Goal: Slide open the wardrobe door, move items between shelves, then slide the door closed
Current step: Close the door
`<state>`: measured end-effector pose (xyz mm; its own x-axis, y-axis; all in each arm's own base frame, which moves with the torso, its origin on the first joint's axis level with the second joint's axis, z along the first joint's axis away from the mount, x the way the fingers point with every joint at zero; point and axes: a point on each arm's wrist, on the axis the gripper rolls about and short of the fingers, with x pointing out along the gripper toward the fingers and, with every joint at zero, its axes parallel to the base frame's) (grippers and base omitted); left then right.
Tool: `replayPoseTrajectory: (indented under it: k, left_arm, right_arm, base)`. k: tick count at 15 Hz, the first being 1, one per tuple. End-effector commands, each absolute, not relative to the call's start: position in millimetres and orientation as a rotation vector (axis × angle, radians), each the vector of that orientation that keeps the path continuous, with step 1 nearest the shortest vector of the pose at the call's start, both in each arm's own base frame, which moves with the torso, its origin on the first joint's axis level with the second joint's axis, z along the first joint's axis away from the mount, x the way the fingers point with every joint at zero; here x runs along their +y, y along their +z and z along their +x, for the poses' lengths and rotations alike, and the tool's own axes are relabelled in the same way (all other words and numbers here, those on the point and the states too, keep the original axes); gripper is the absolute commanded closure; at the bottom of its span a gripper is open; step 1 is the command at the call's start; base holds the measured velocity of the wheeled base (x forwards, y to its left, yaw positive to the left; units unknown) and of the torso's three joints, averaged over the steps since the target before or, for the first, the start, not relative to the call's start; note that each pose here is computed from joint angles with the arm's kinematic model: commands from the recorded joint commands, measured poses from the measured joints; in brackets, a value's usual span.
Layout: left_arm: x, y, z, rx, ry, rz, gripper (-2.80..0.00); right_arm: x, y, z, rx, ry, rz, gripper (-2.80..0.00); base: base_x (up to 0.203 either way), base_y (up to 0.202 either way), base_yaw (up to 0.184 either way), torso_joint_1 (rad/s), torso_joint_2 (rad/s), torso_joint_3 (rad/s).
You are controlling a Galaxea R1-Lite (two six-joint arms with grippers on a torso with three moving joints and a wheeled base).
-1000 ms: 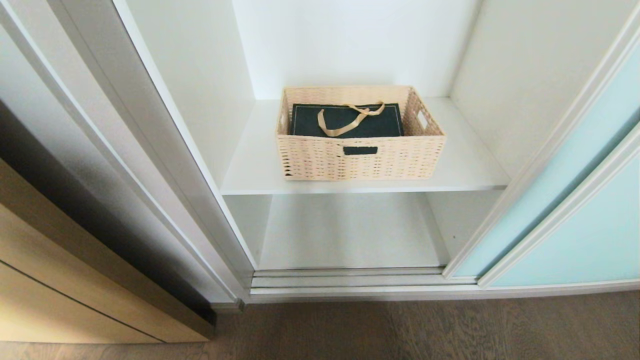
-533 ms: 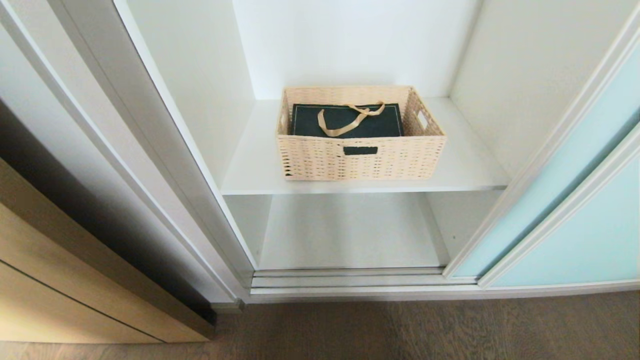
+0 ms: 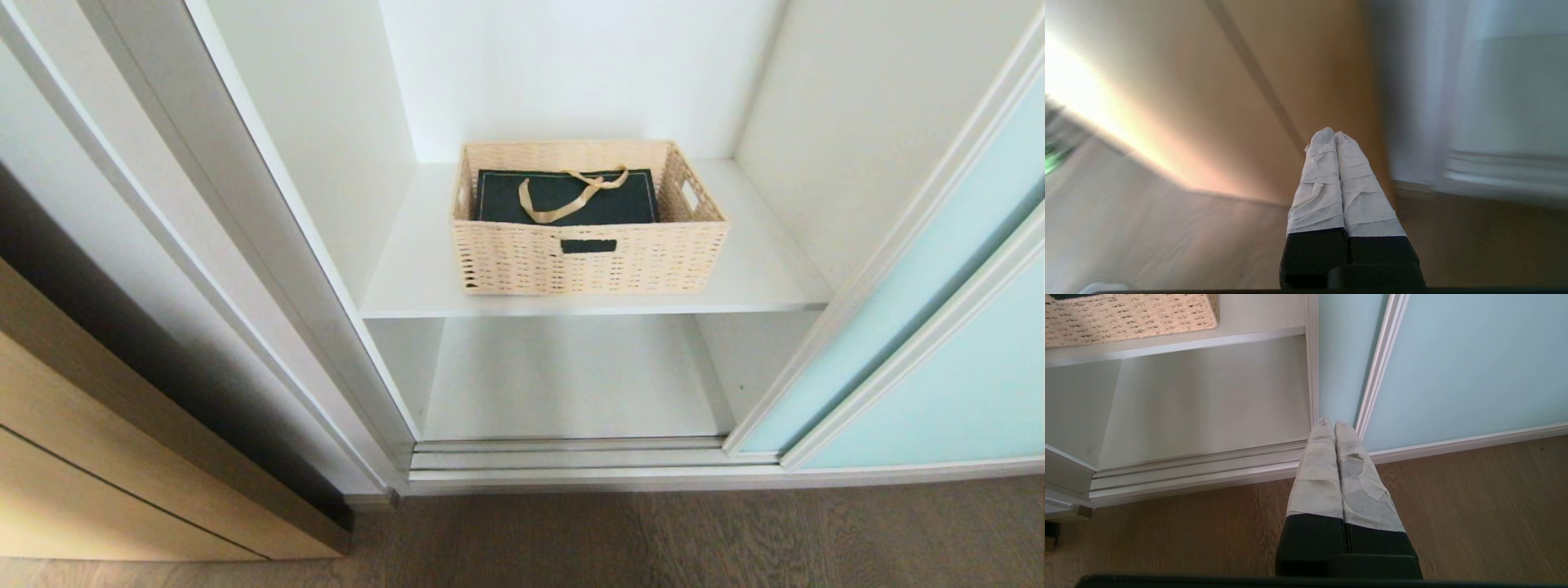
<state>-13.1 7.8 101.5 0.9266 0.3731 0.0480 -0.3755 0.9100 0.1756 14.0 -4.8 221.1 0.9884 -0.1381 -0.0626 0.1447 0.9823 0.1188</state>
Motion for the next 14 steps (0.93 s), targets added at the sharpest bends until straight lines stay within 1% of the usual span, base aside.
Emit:
replayPoseTrajectory:
  k: [1,3,5,7,11,14]
  left_arm:
    - [4.7,90.7,-25.7,-0.063,0.243,0.186,0.00]
    - [2.0,85.8,-26.9,-0.005,0.111,0.159,0.00]
    - [0.4,84.8,-26.8,0.005,0.040,0.126,0.00]
    - [0.0,81.5,-25.8,0.014,0.020,0.086,0.00]
    - [-0.3,76.0,-24.1,0.029,0.004,0.080,0.00]
    - [-0.3,75.9,-24.1,0.029,0.005,0.080,0.00]
  right_arm:
    - [-5.2,219.0,12.6,0.054,-0.145,0.124,0.00]
    - [-6.2,211.7,8.5,0.053,-0.153,0.124,0.00]
    - [-6.5,204.5,8.0,0.067,-0.158,0.109,0.00]
    - [-7.0,207.3,5.7,0.050,-0.162,0.112,0.00]
    - [-8.0,210.3,2.2,0.042,-0.176,0.111,0.00]
    - [-10.4,223.5,-4.6,0.019,-0.241,0.114,0.00]
  base:
    - [0.000,0.000,0.000,0.000,0.00,0.000]
    - [0.000,0.000,0.000,0.000,0.00,0.000]
    - [0.000,0.000,0.000,0.000,0.00,0.000]
    - [0.000,0.000,0.000,0.000,0.00,0.000]
    - [0.000,0.000,0.000,0.000,0.00,0.000]
    - [0.000,0.000,0.000,0.000,0.00,0.000]
